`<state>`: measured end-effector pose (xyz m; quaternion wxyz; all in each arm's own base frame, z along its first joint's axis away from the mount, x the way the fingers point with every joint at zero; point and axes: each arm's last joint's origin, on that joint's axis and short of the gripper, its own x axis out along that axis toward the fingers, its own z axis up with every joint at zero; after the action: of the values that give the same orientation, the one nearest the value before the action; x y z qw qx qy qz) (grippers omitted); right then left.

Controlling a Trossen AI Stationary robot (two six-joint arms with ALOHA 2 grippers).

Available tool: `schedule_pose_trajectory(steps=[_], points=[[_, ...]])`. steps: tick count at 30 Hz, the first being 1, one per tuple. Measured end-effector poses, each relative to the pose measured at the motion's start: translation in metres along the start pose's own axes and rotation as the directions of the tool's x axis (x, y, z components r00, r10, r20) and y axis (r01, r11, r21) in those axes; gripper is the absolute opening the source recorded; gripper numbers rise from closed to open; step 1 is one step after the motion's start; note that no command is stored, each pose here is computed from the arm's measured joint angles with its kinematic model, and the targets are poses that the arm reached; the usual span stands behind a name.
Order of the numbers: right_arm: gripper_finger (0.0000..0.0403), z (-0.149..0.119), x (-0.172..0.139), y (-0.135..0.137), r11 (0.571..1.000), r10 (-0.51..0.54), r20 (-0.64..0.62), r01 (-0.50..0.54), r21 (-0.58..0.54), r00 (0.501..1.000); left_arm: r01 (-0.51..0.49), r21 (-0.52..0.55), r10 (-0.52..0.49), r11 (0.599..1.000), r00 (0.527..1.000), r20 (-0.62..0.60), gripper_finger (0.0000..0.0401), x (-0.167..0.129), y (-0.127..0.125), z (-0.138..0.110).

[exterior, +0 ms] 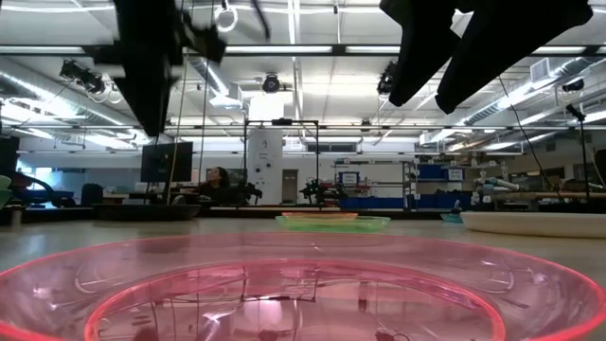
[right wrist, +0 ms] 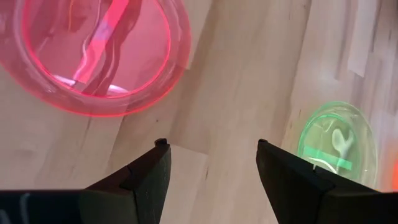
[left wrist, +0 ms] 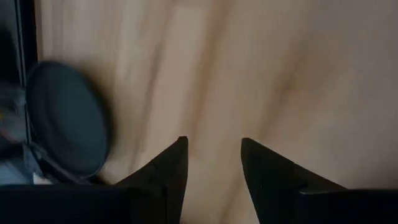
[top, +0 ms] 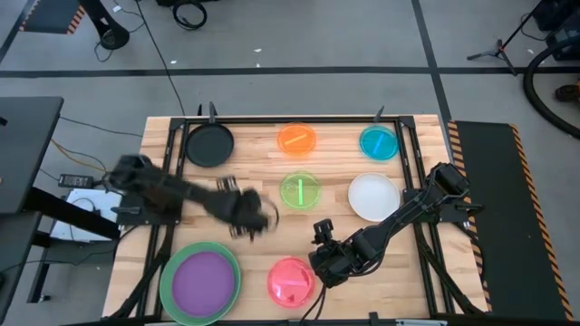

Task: Stack plastic plates
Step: Stack the black plate on top of the purple plate

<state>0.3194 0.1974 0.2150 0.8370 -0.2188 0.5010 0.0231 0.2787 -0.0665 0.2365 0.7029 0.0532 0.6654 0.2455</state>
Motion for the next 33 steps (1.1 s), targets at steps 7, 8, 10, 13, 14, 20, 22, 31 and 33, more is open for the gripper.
schedule_pose_trajectory(steps=[7, 8, 10, 13, 14, 20, 22, 31, 33], points=[[0.0242, 0.000, -0.002, 0.006, 1.000, 0.029, 0.010, -0.029, 0.009, 1.000, 0.064, -0.171, -0.079, 0.983, 0.994, -0.080, 0.0156, 0.070, 0.073, -0.015], [0.0242, 0.000, -0.003, 0.006, 1.000, 0.030, 0.010, -0.030, 0.006, 0.999, 0.061, -0.186, -0.079, 0.981, 0.993, -0.088, 0.0156, 0.077, 0.080, -0.019], [0.0242, 0.000, -0.003, 0.008, 0.999, 0.032, 0.012, -0.032, 0.003, 0.999, 0.054, -0.215, -0.076, 0.975, 0.993, -0.095, 0.0156, 0.091, 0.093, -0.025], [0.0242, 0.001, -0.004, 0.008, 0.999, 0.034, 0.019, -0.034, 0.012, 0.999, 0.040, -0.247, -0.075, 0.968, 0.988, -0.133, 0.0156, 0.112, 0.107, -0.035], [0.0242, 0.001, -0.003, 0.008, 0.999, 0.034, 0.021, -0.034, 0.026, 0.999, 0.037, -0.261, -0.075, 0.965, 0.987, -0.139, 0.0156, 0.119, 0.112, -0.038], [0.0242, 0.001, -0.005, 0.012, 0.989, 0.064, 0.023, -0.067, 0.132, 0.998, 0.032, -0.298, -0.068, 0.954, 0.991, -0.112, 0.0169, 0.149, 0.136, -0.045], [0.0242, 0.000, -0.007, 0.016, 0.984, 0.071, 0.026, -0.075, 0.161, 0.997, 0.031, -0.305, -0.066, 0.952, 0.992, -0.105, 0.0183, 0.153, 0.144, -0.045], [0.0242, -0.003, -0.013, 0.029, 0.964, 0.089, 0.037, -0.095, 0.249, 0.995, 0.029, -0.265, -0.055, 0.964, 0.994, -0.093, 0.0257, 0.154, 0.155, -0.043], [0.0242, -0.003, -0.014, 0.031, 0.961, 0.091, 0.039, -0.098, 0.260, 0.995, 0.029, -0.261, -0.053, 0.965, 0.995, -0.085, 0.0265, 0.154, 0.155, -0.042]])
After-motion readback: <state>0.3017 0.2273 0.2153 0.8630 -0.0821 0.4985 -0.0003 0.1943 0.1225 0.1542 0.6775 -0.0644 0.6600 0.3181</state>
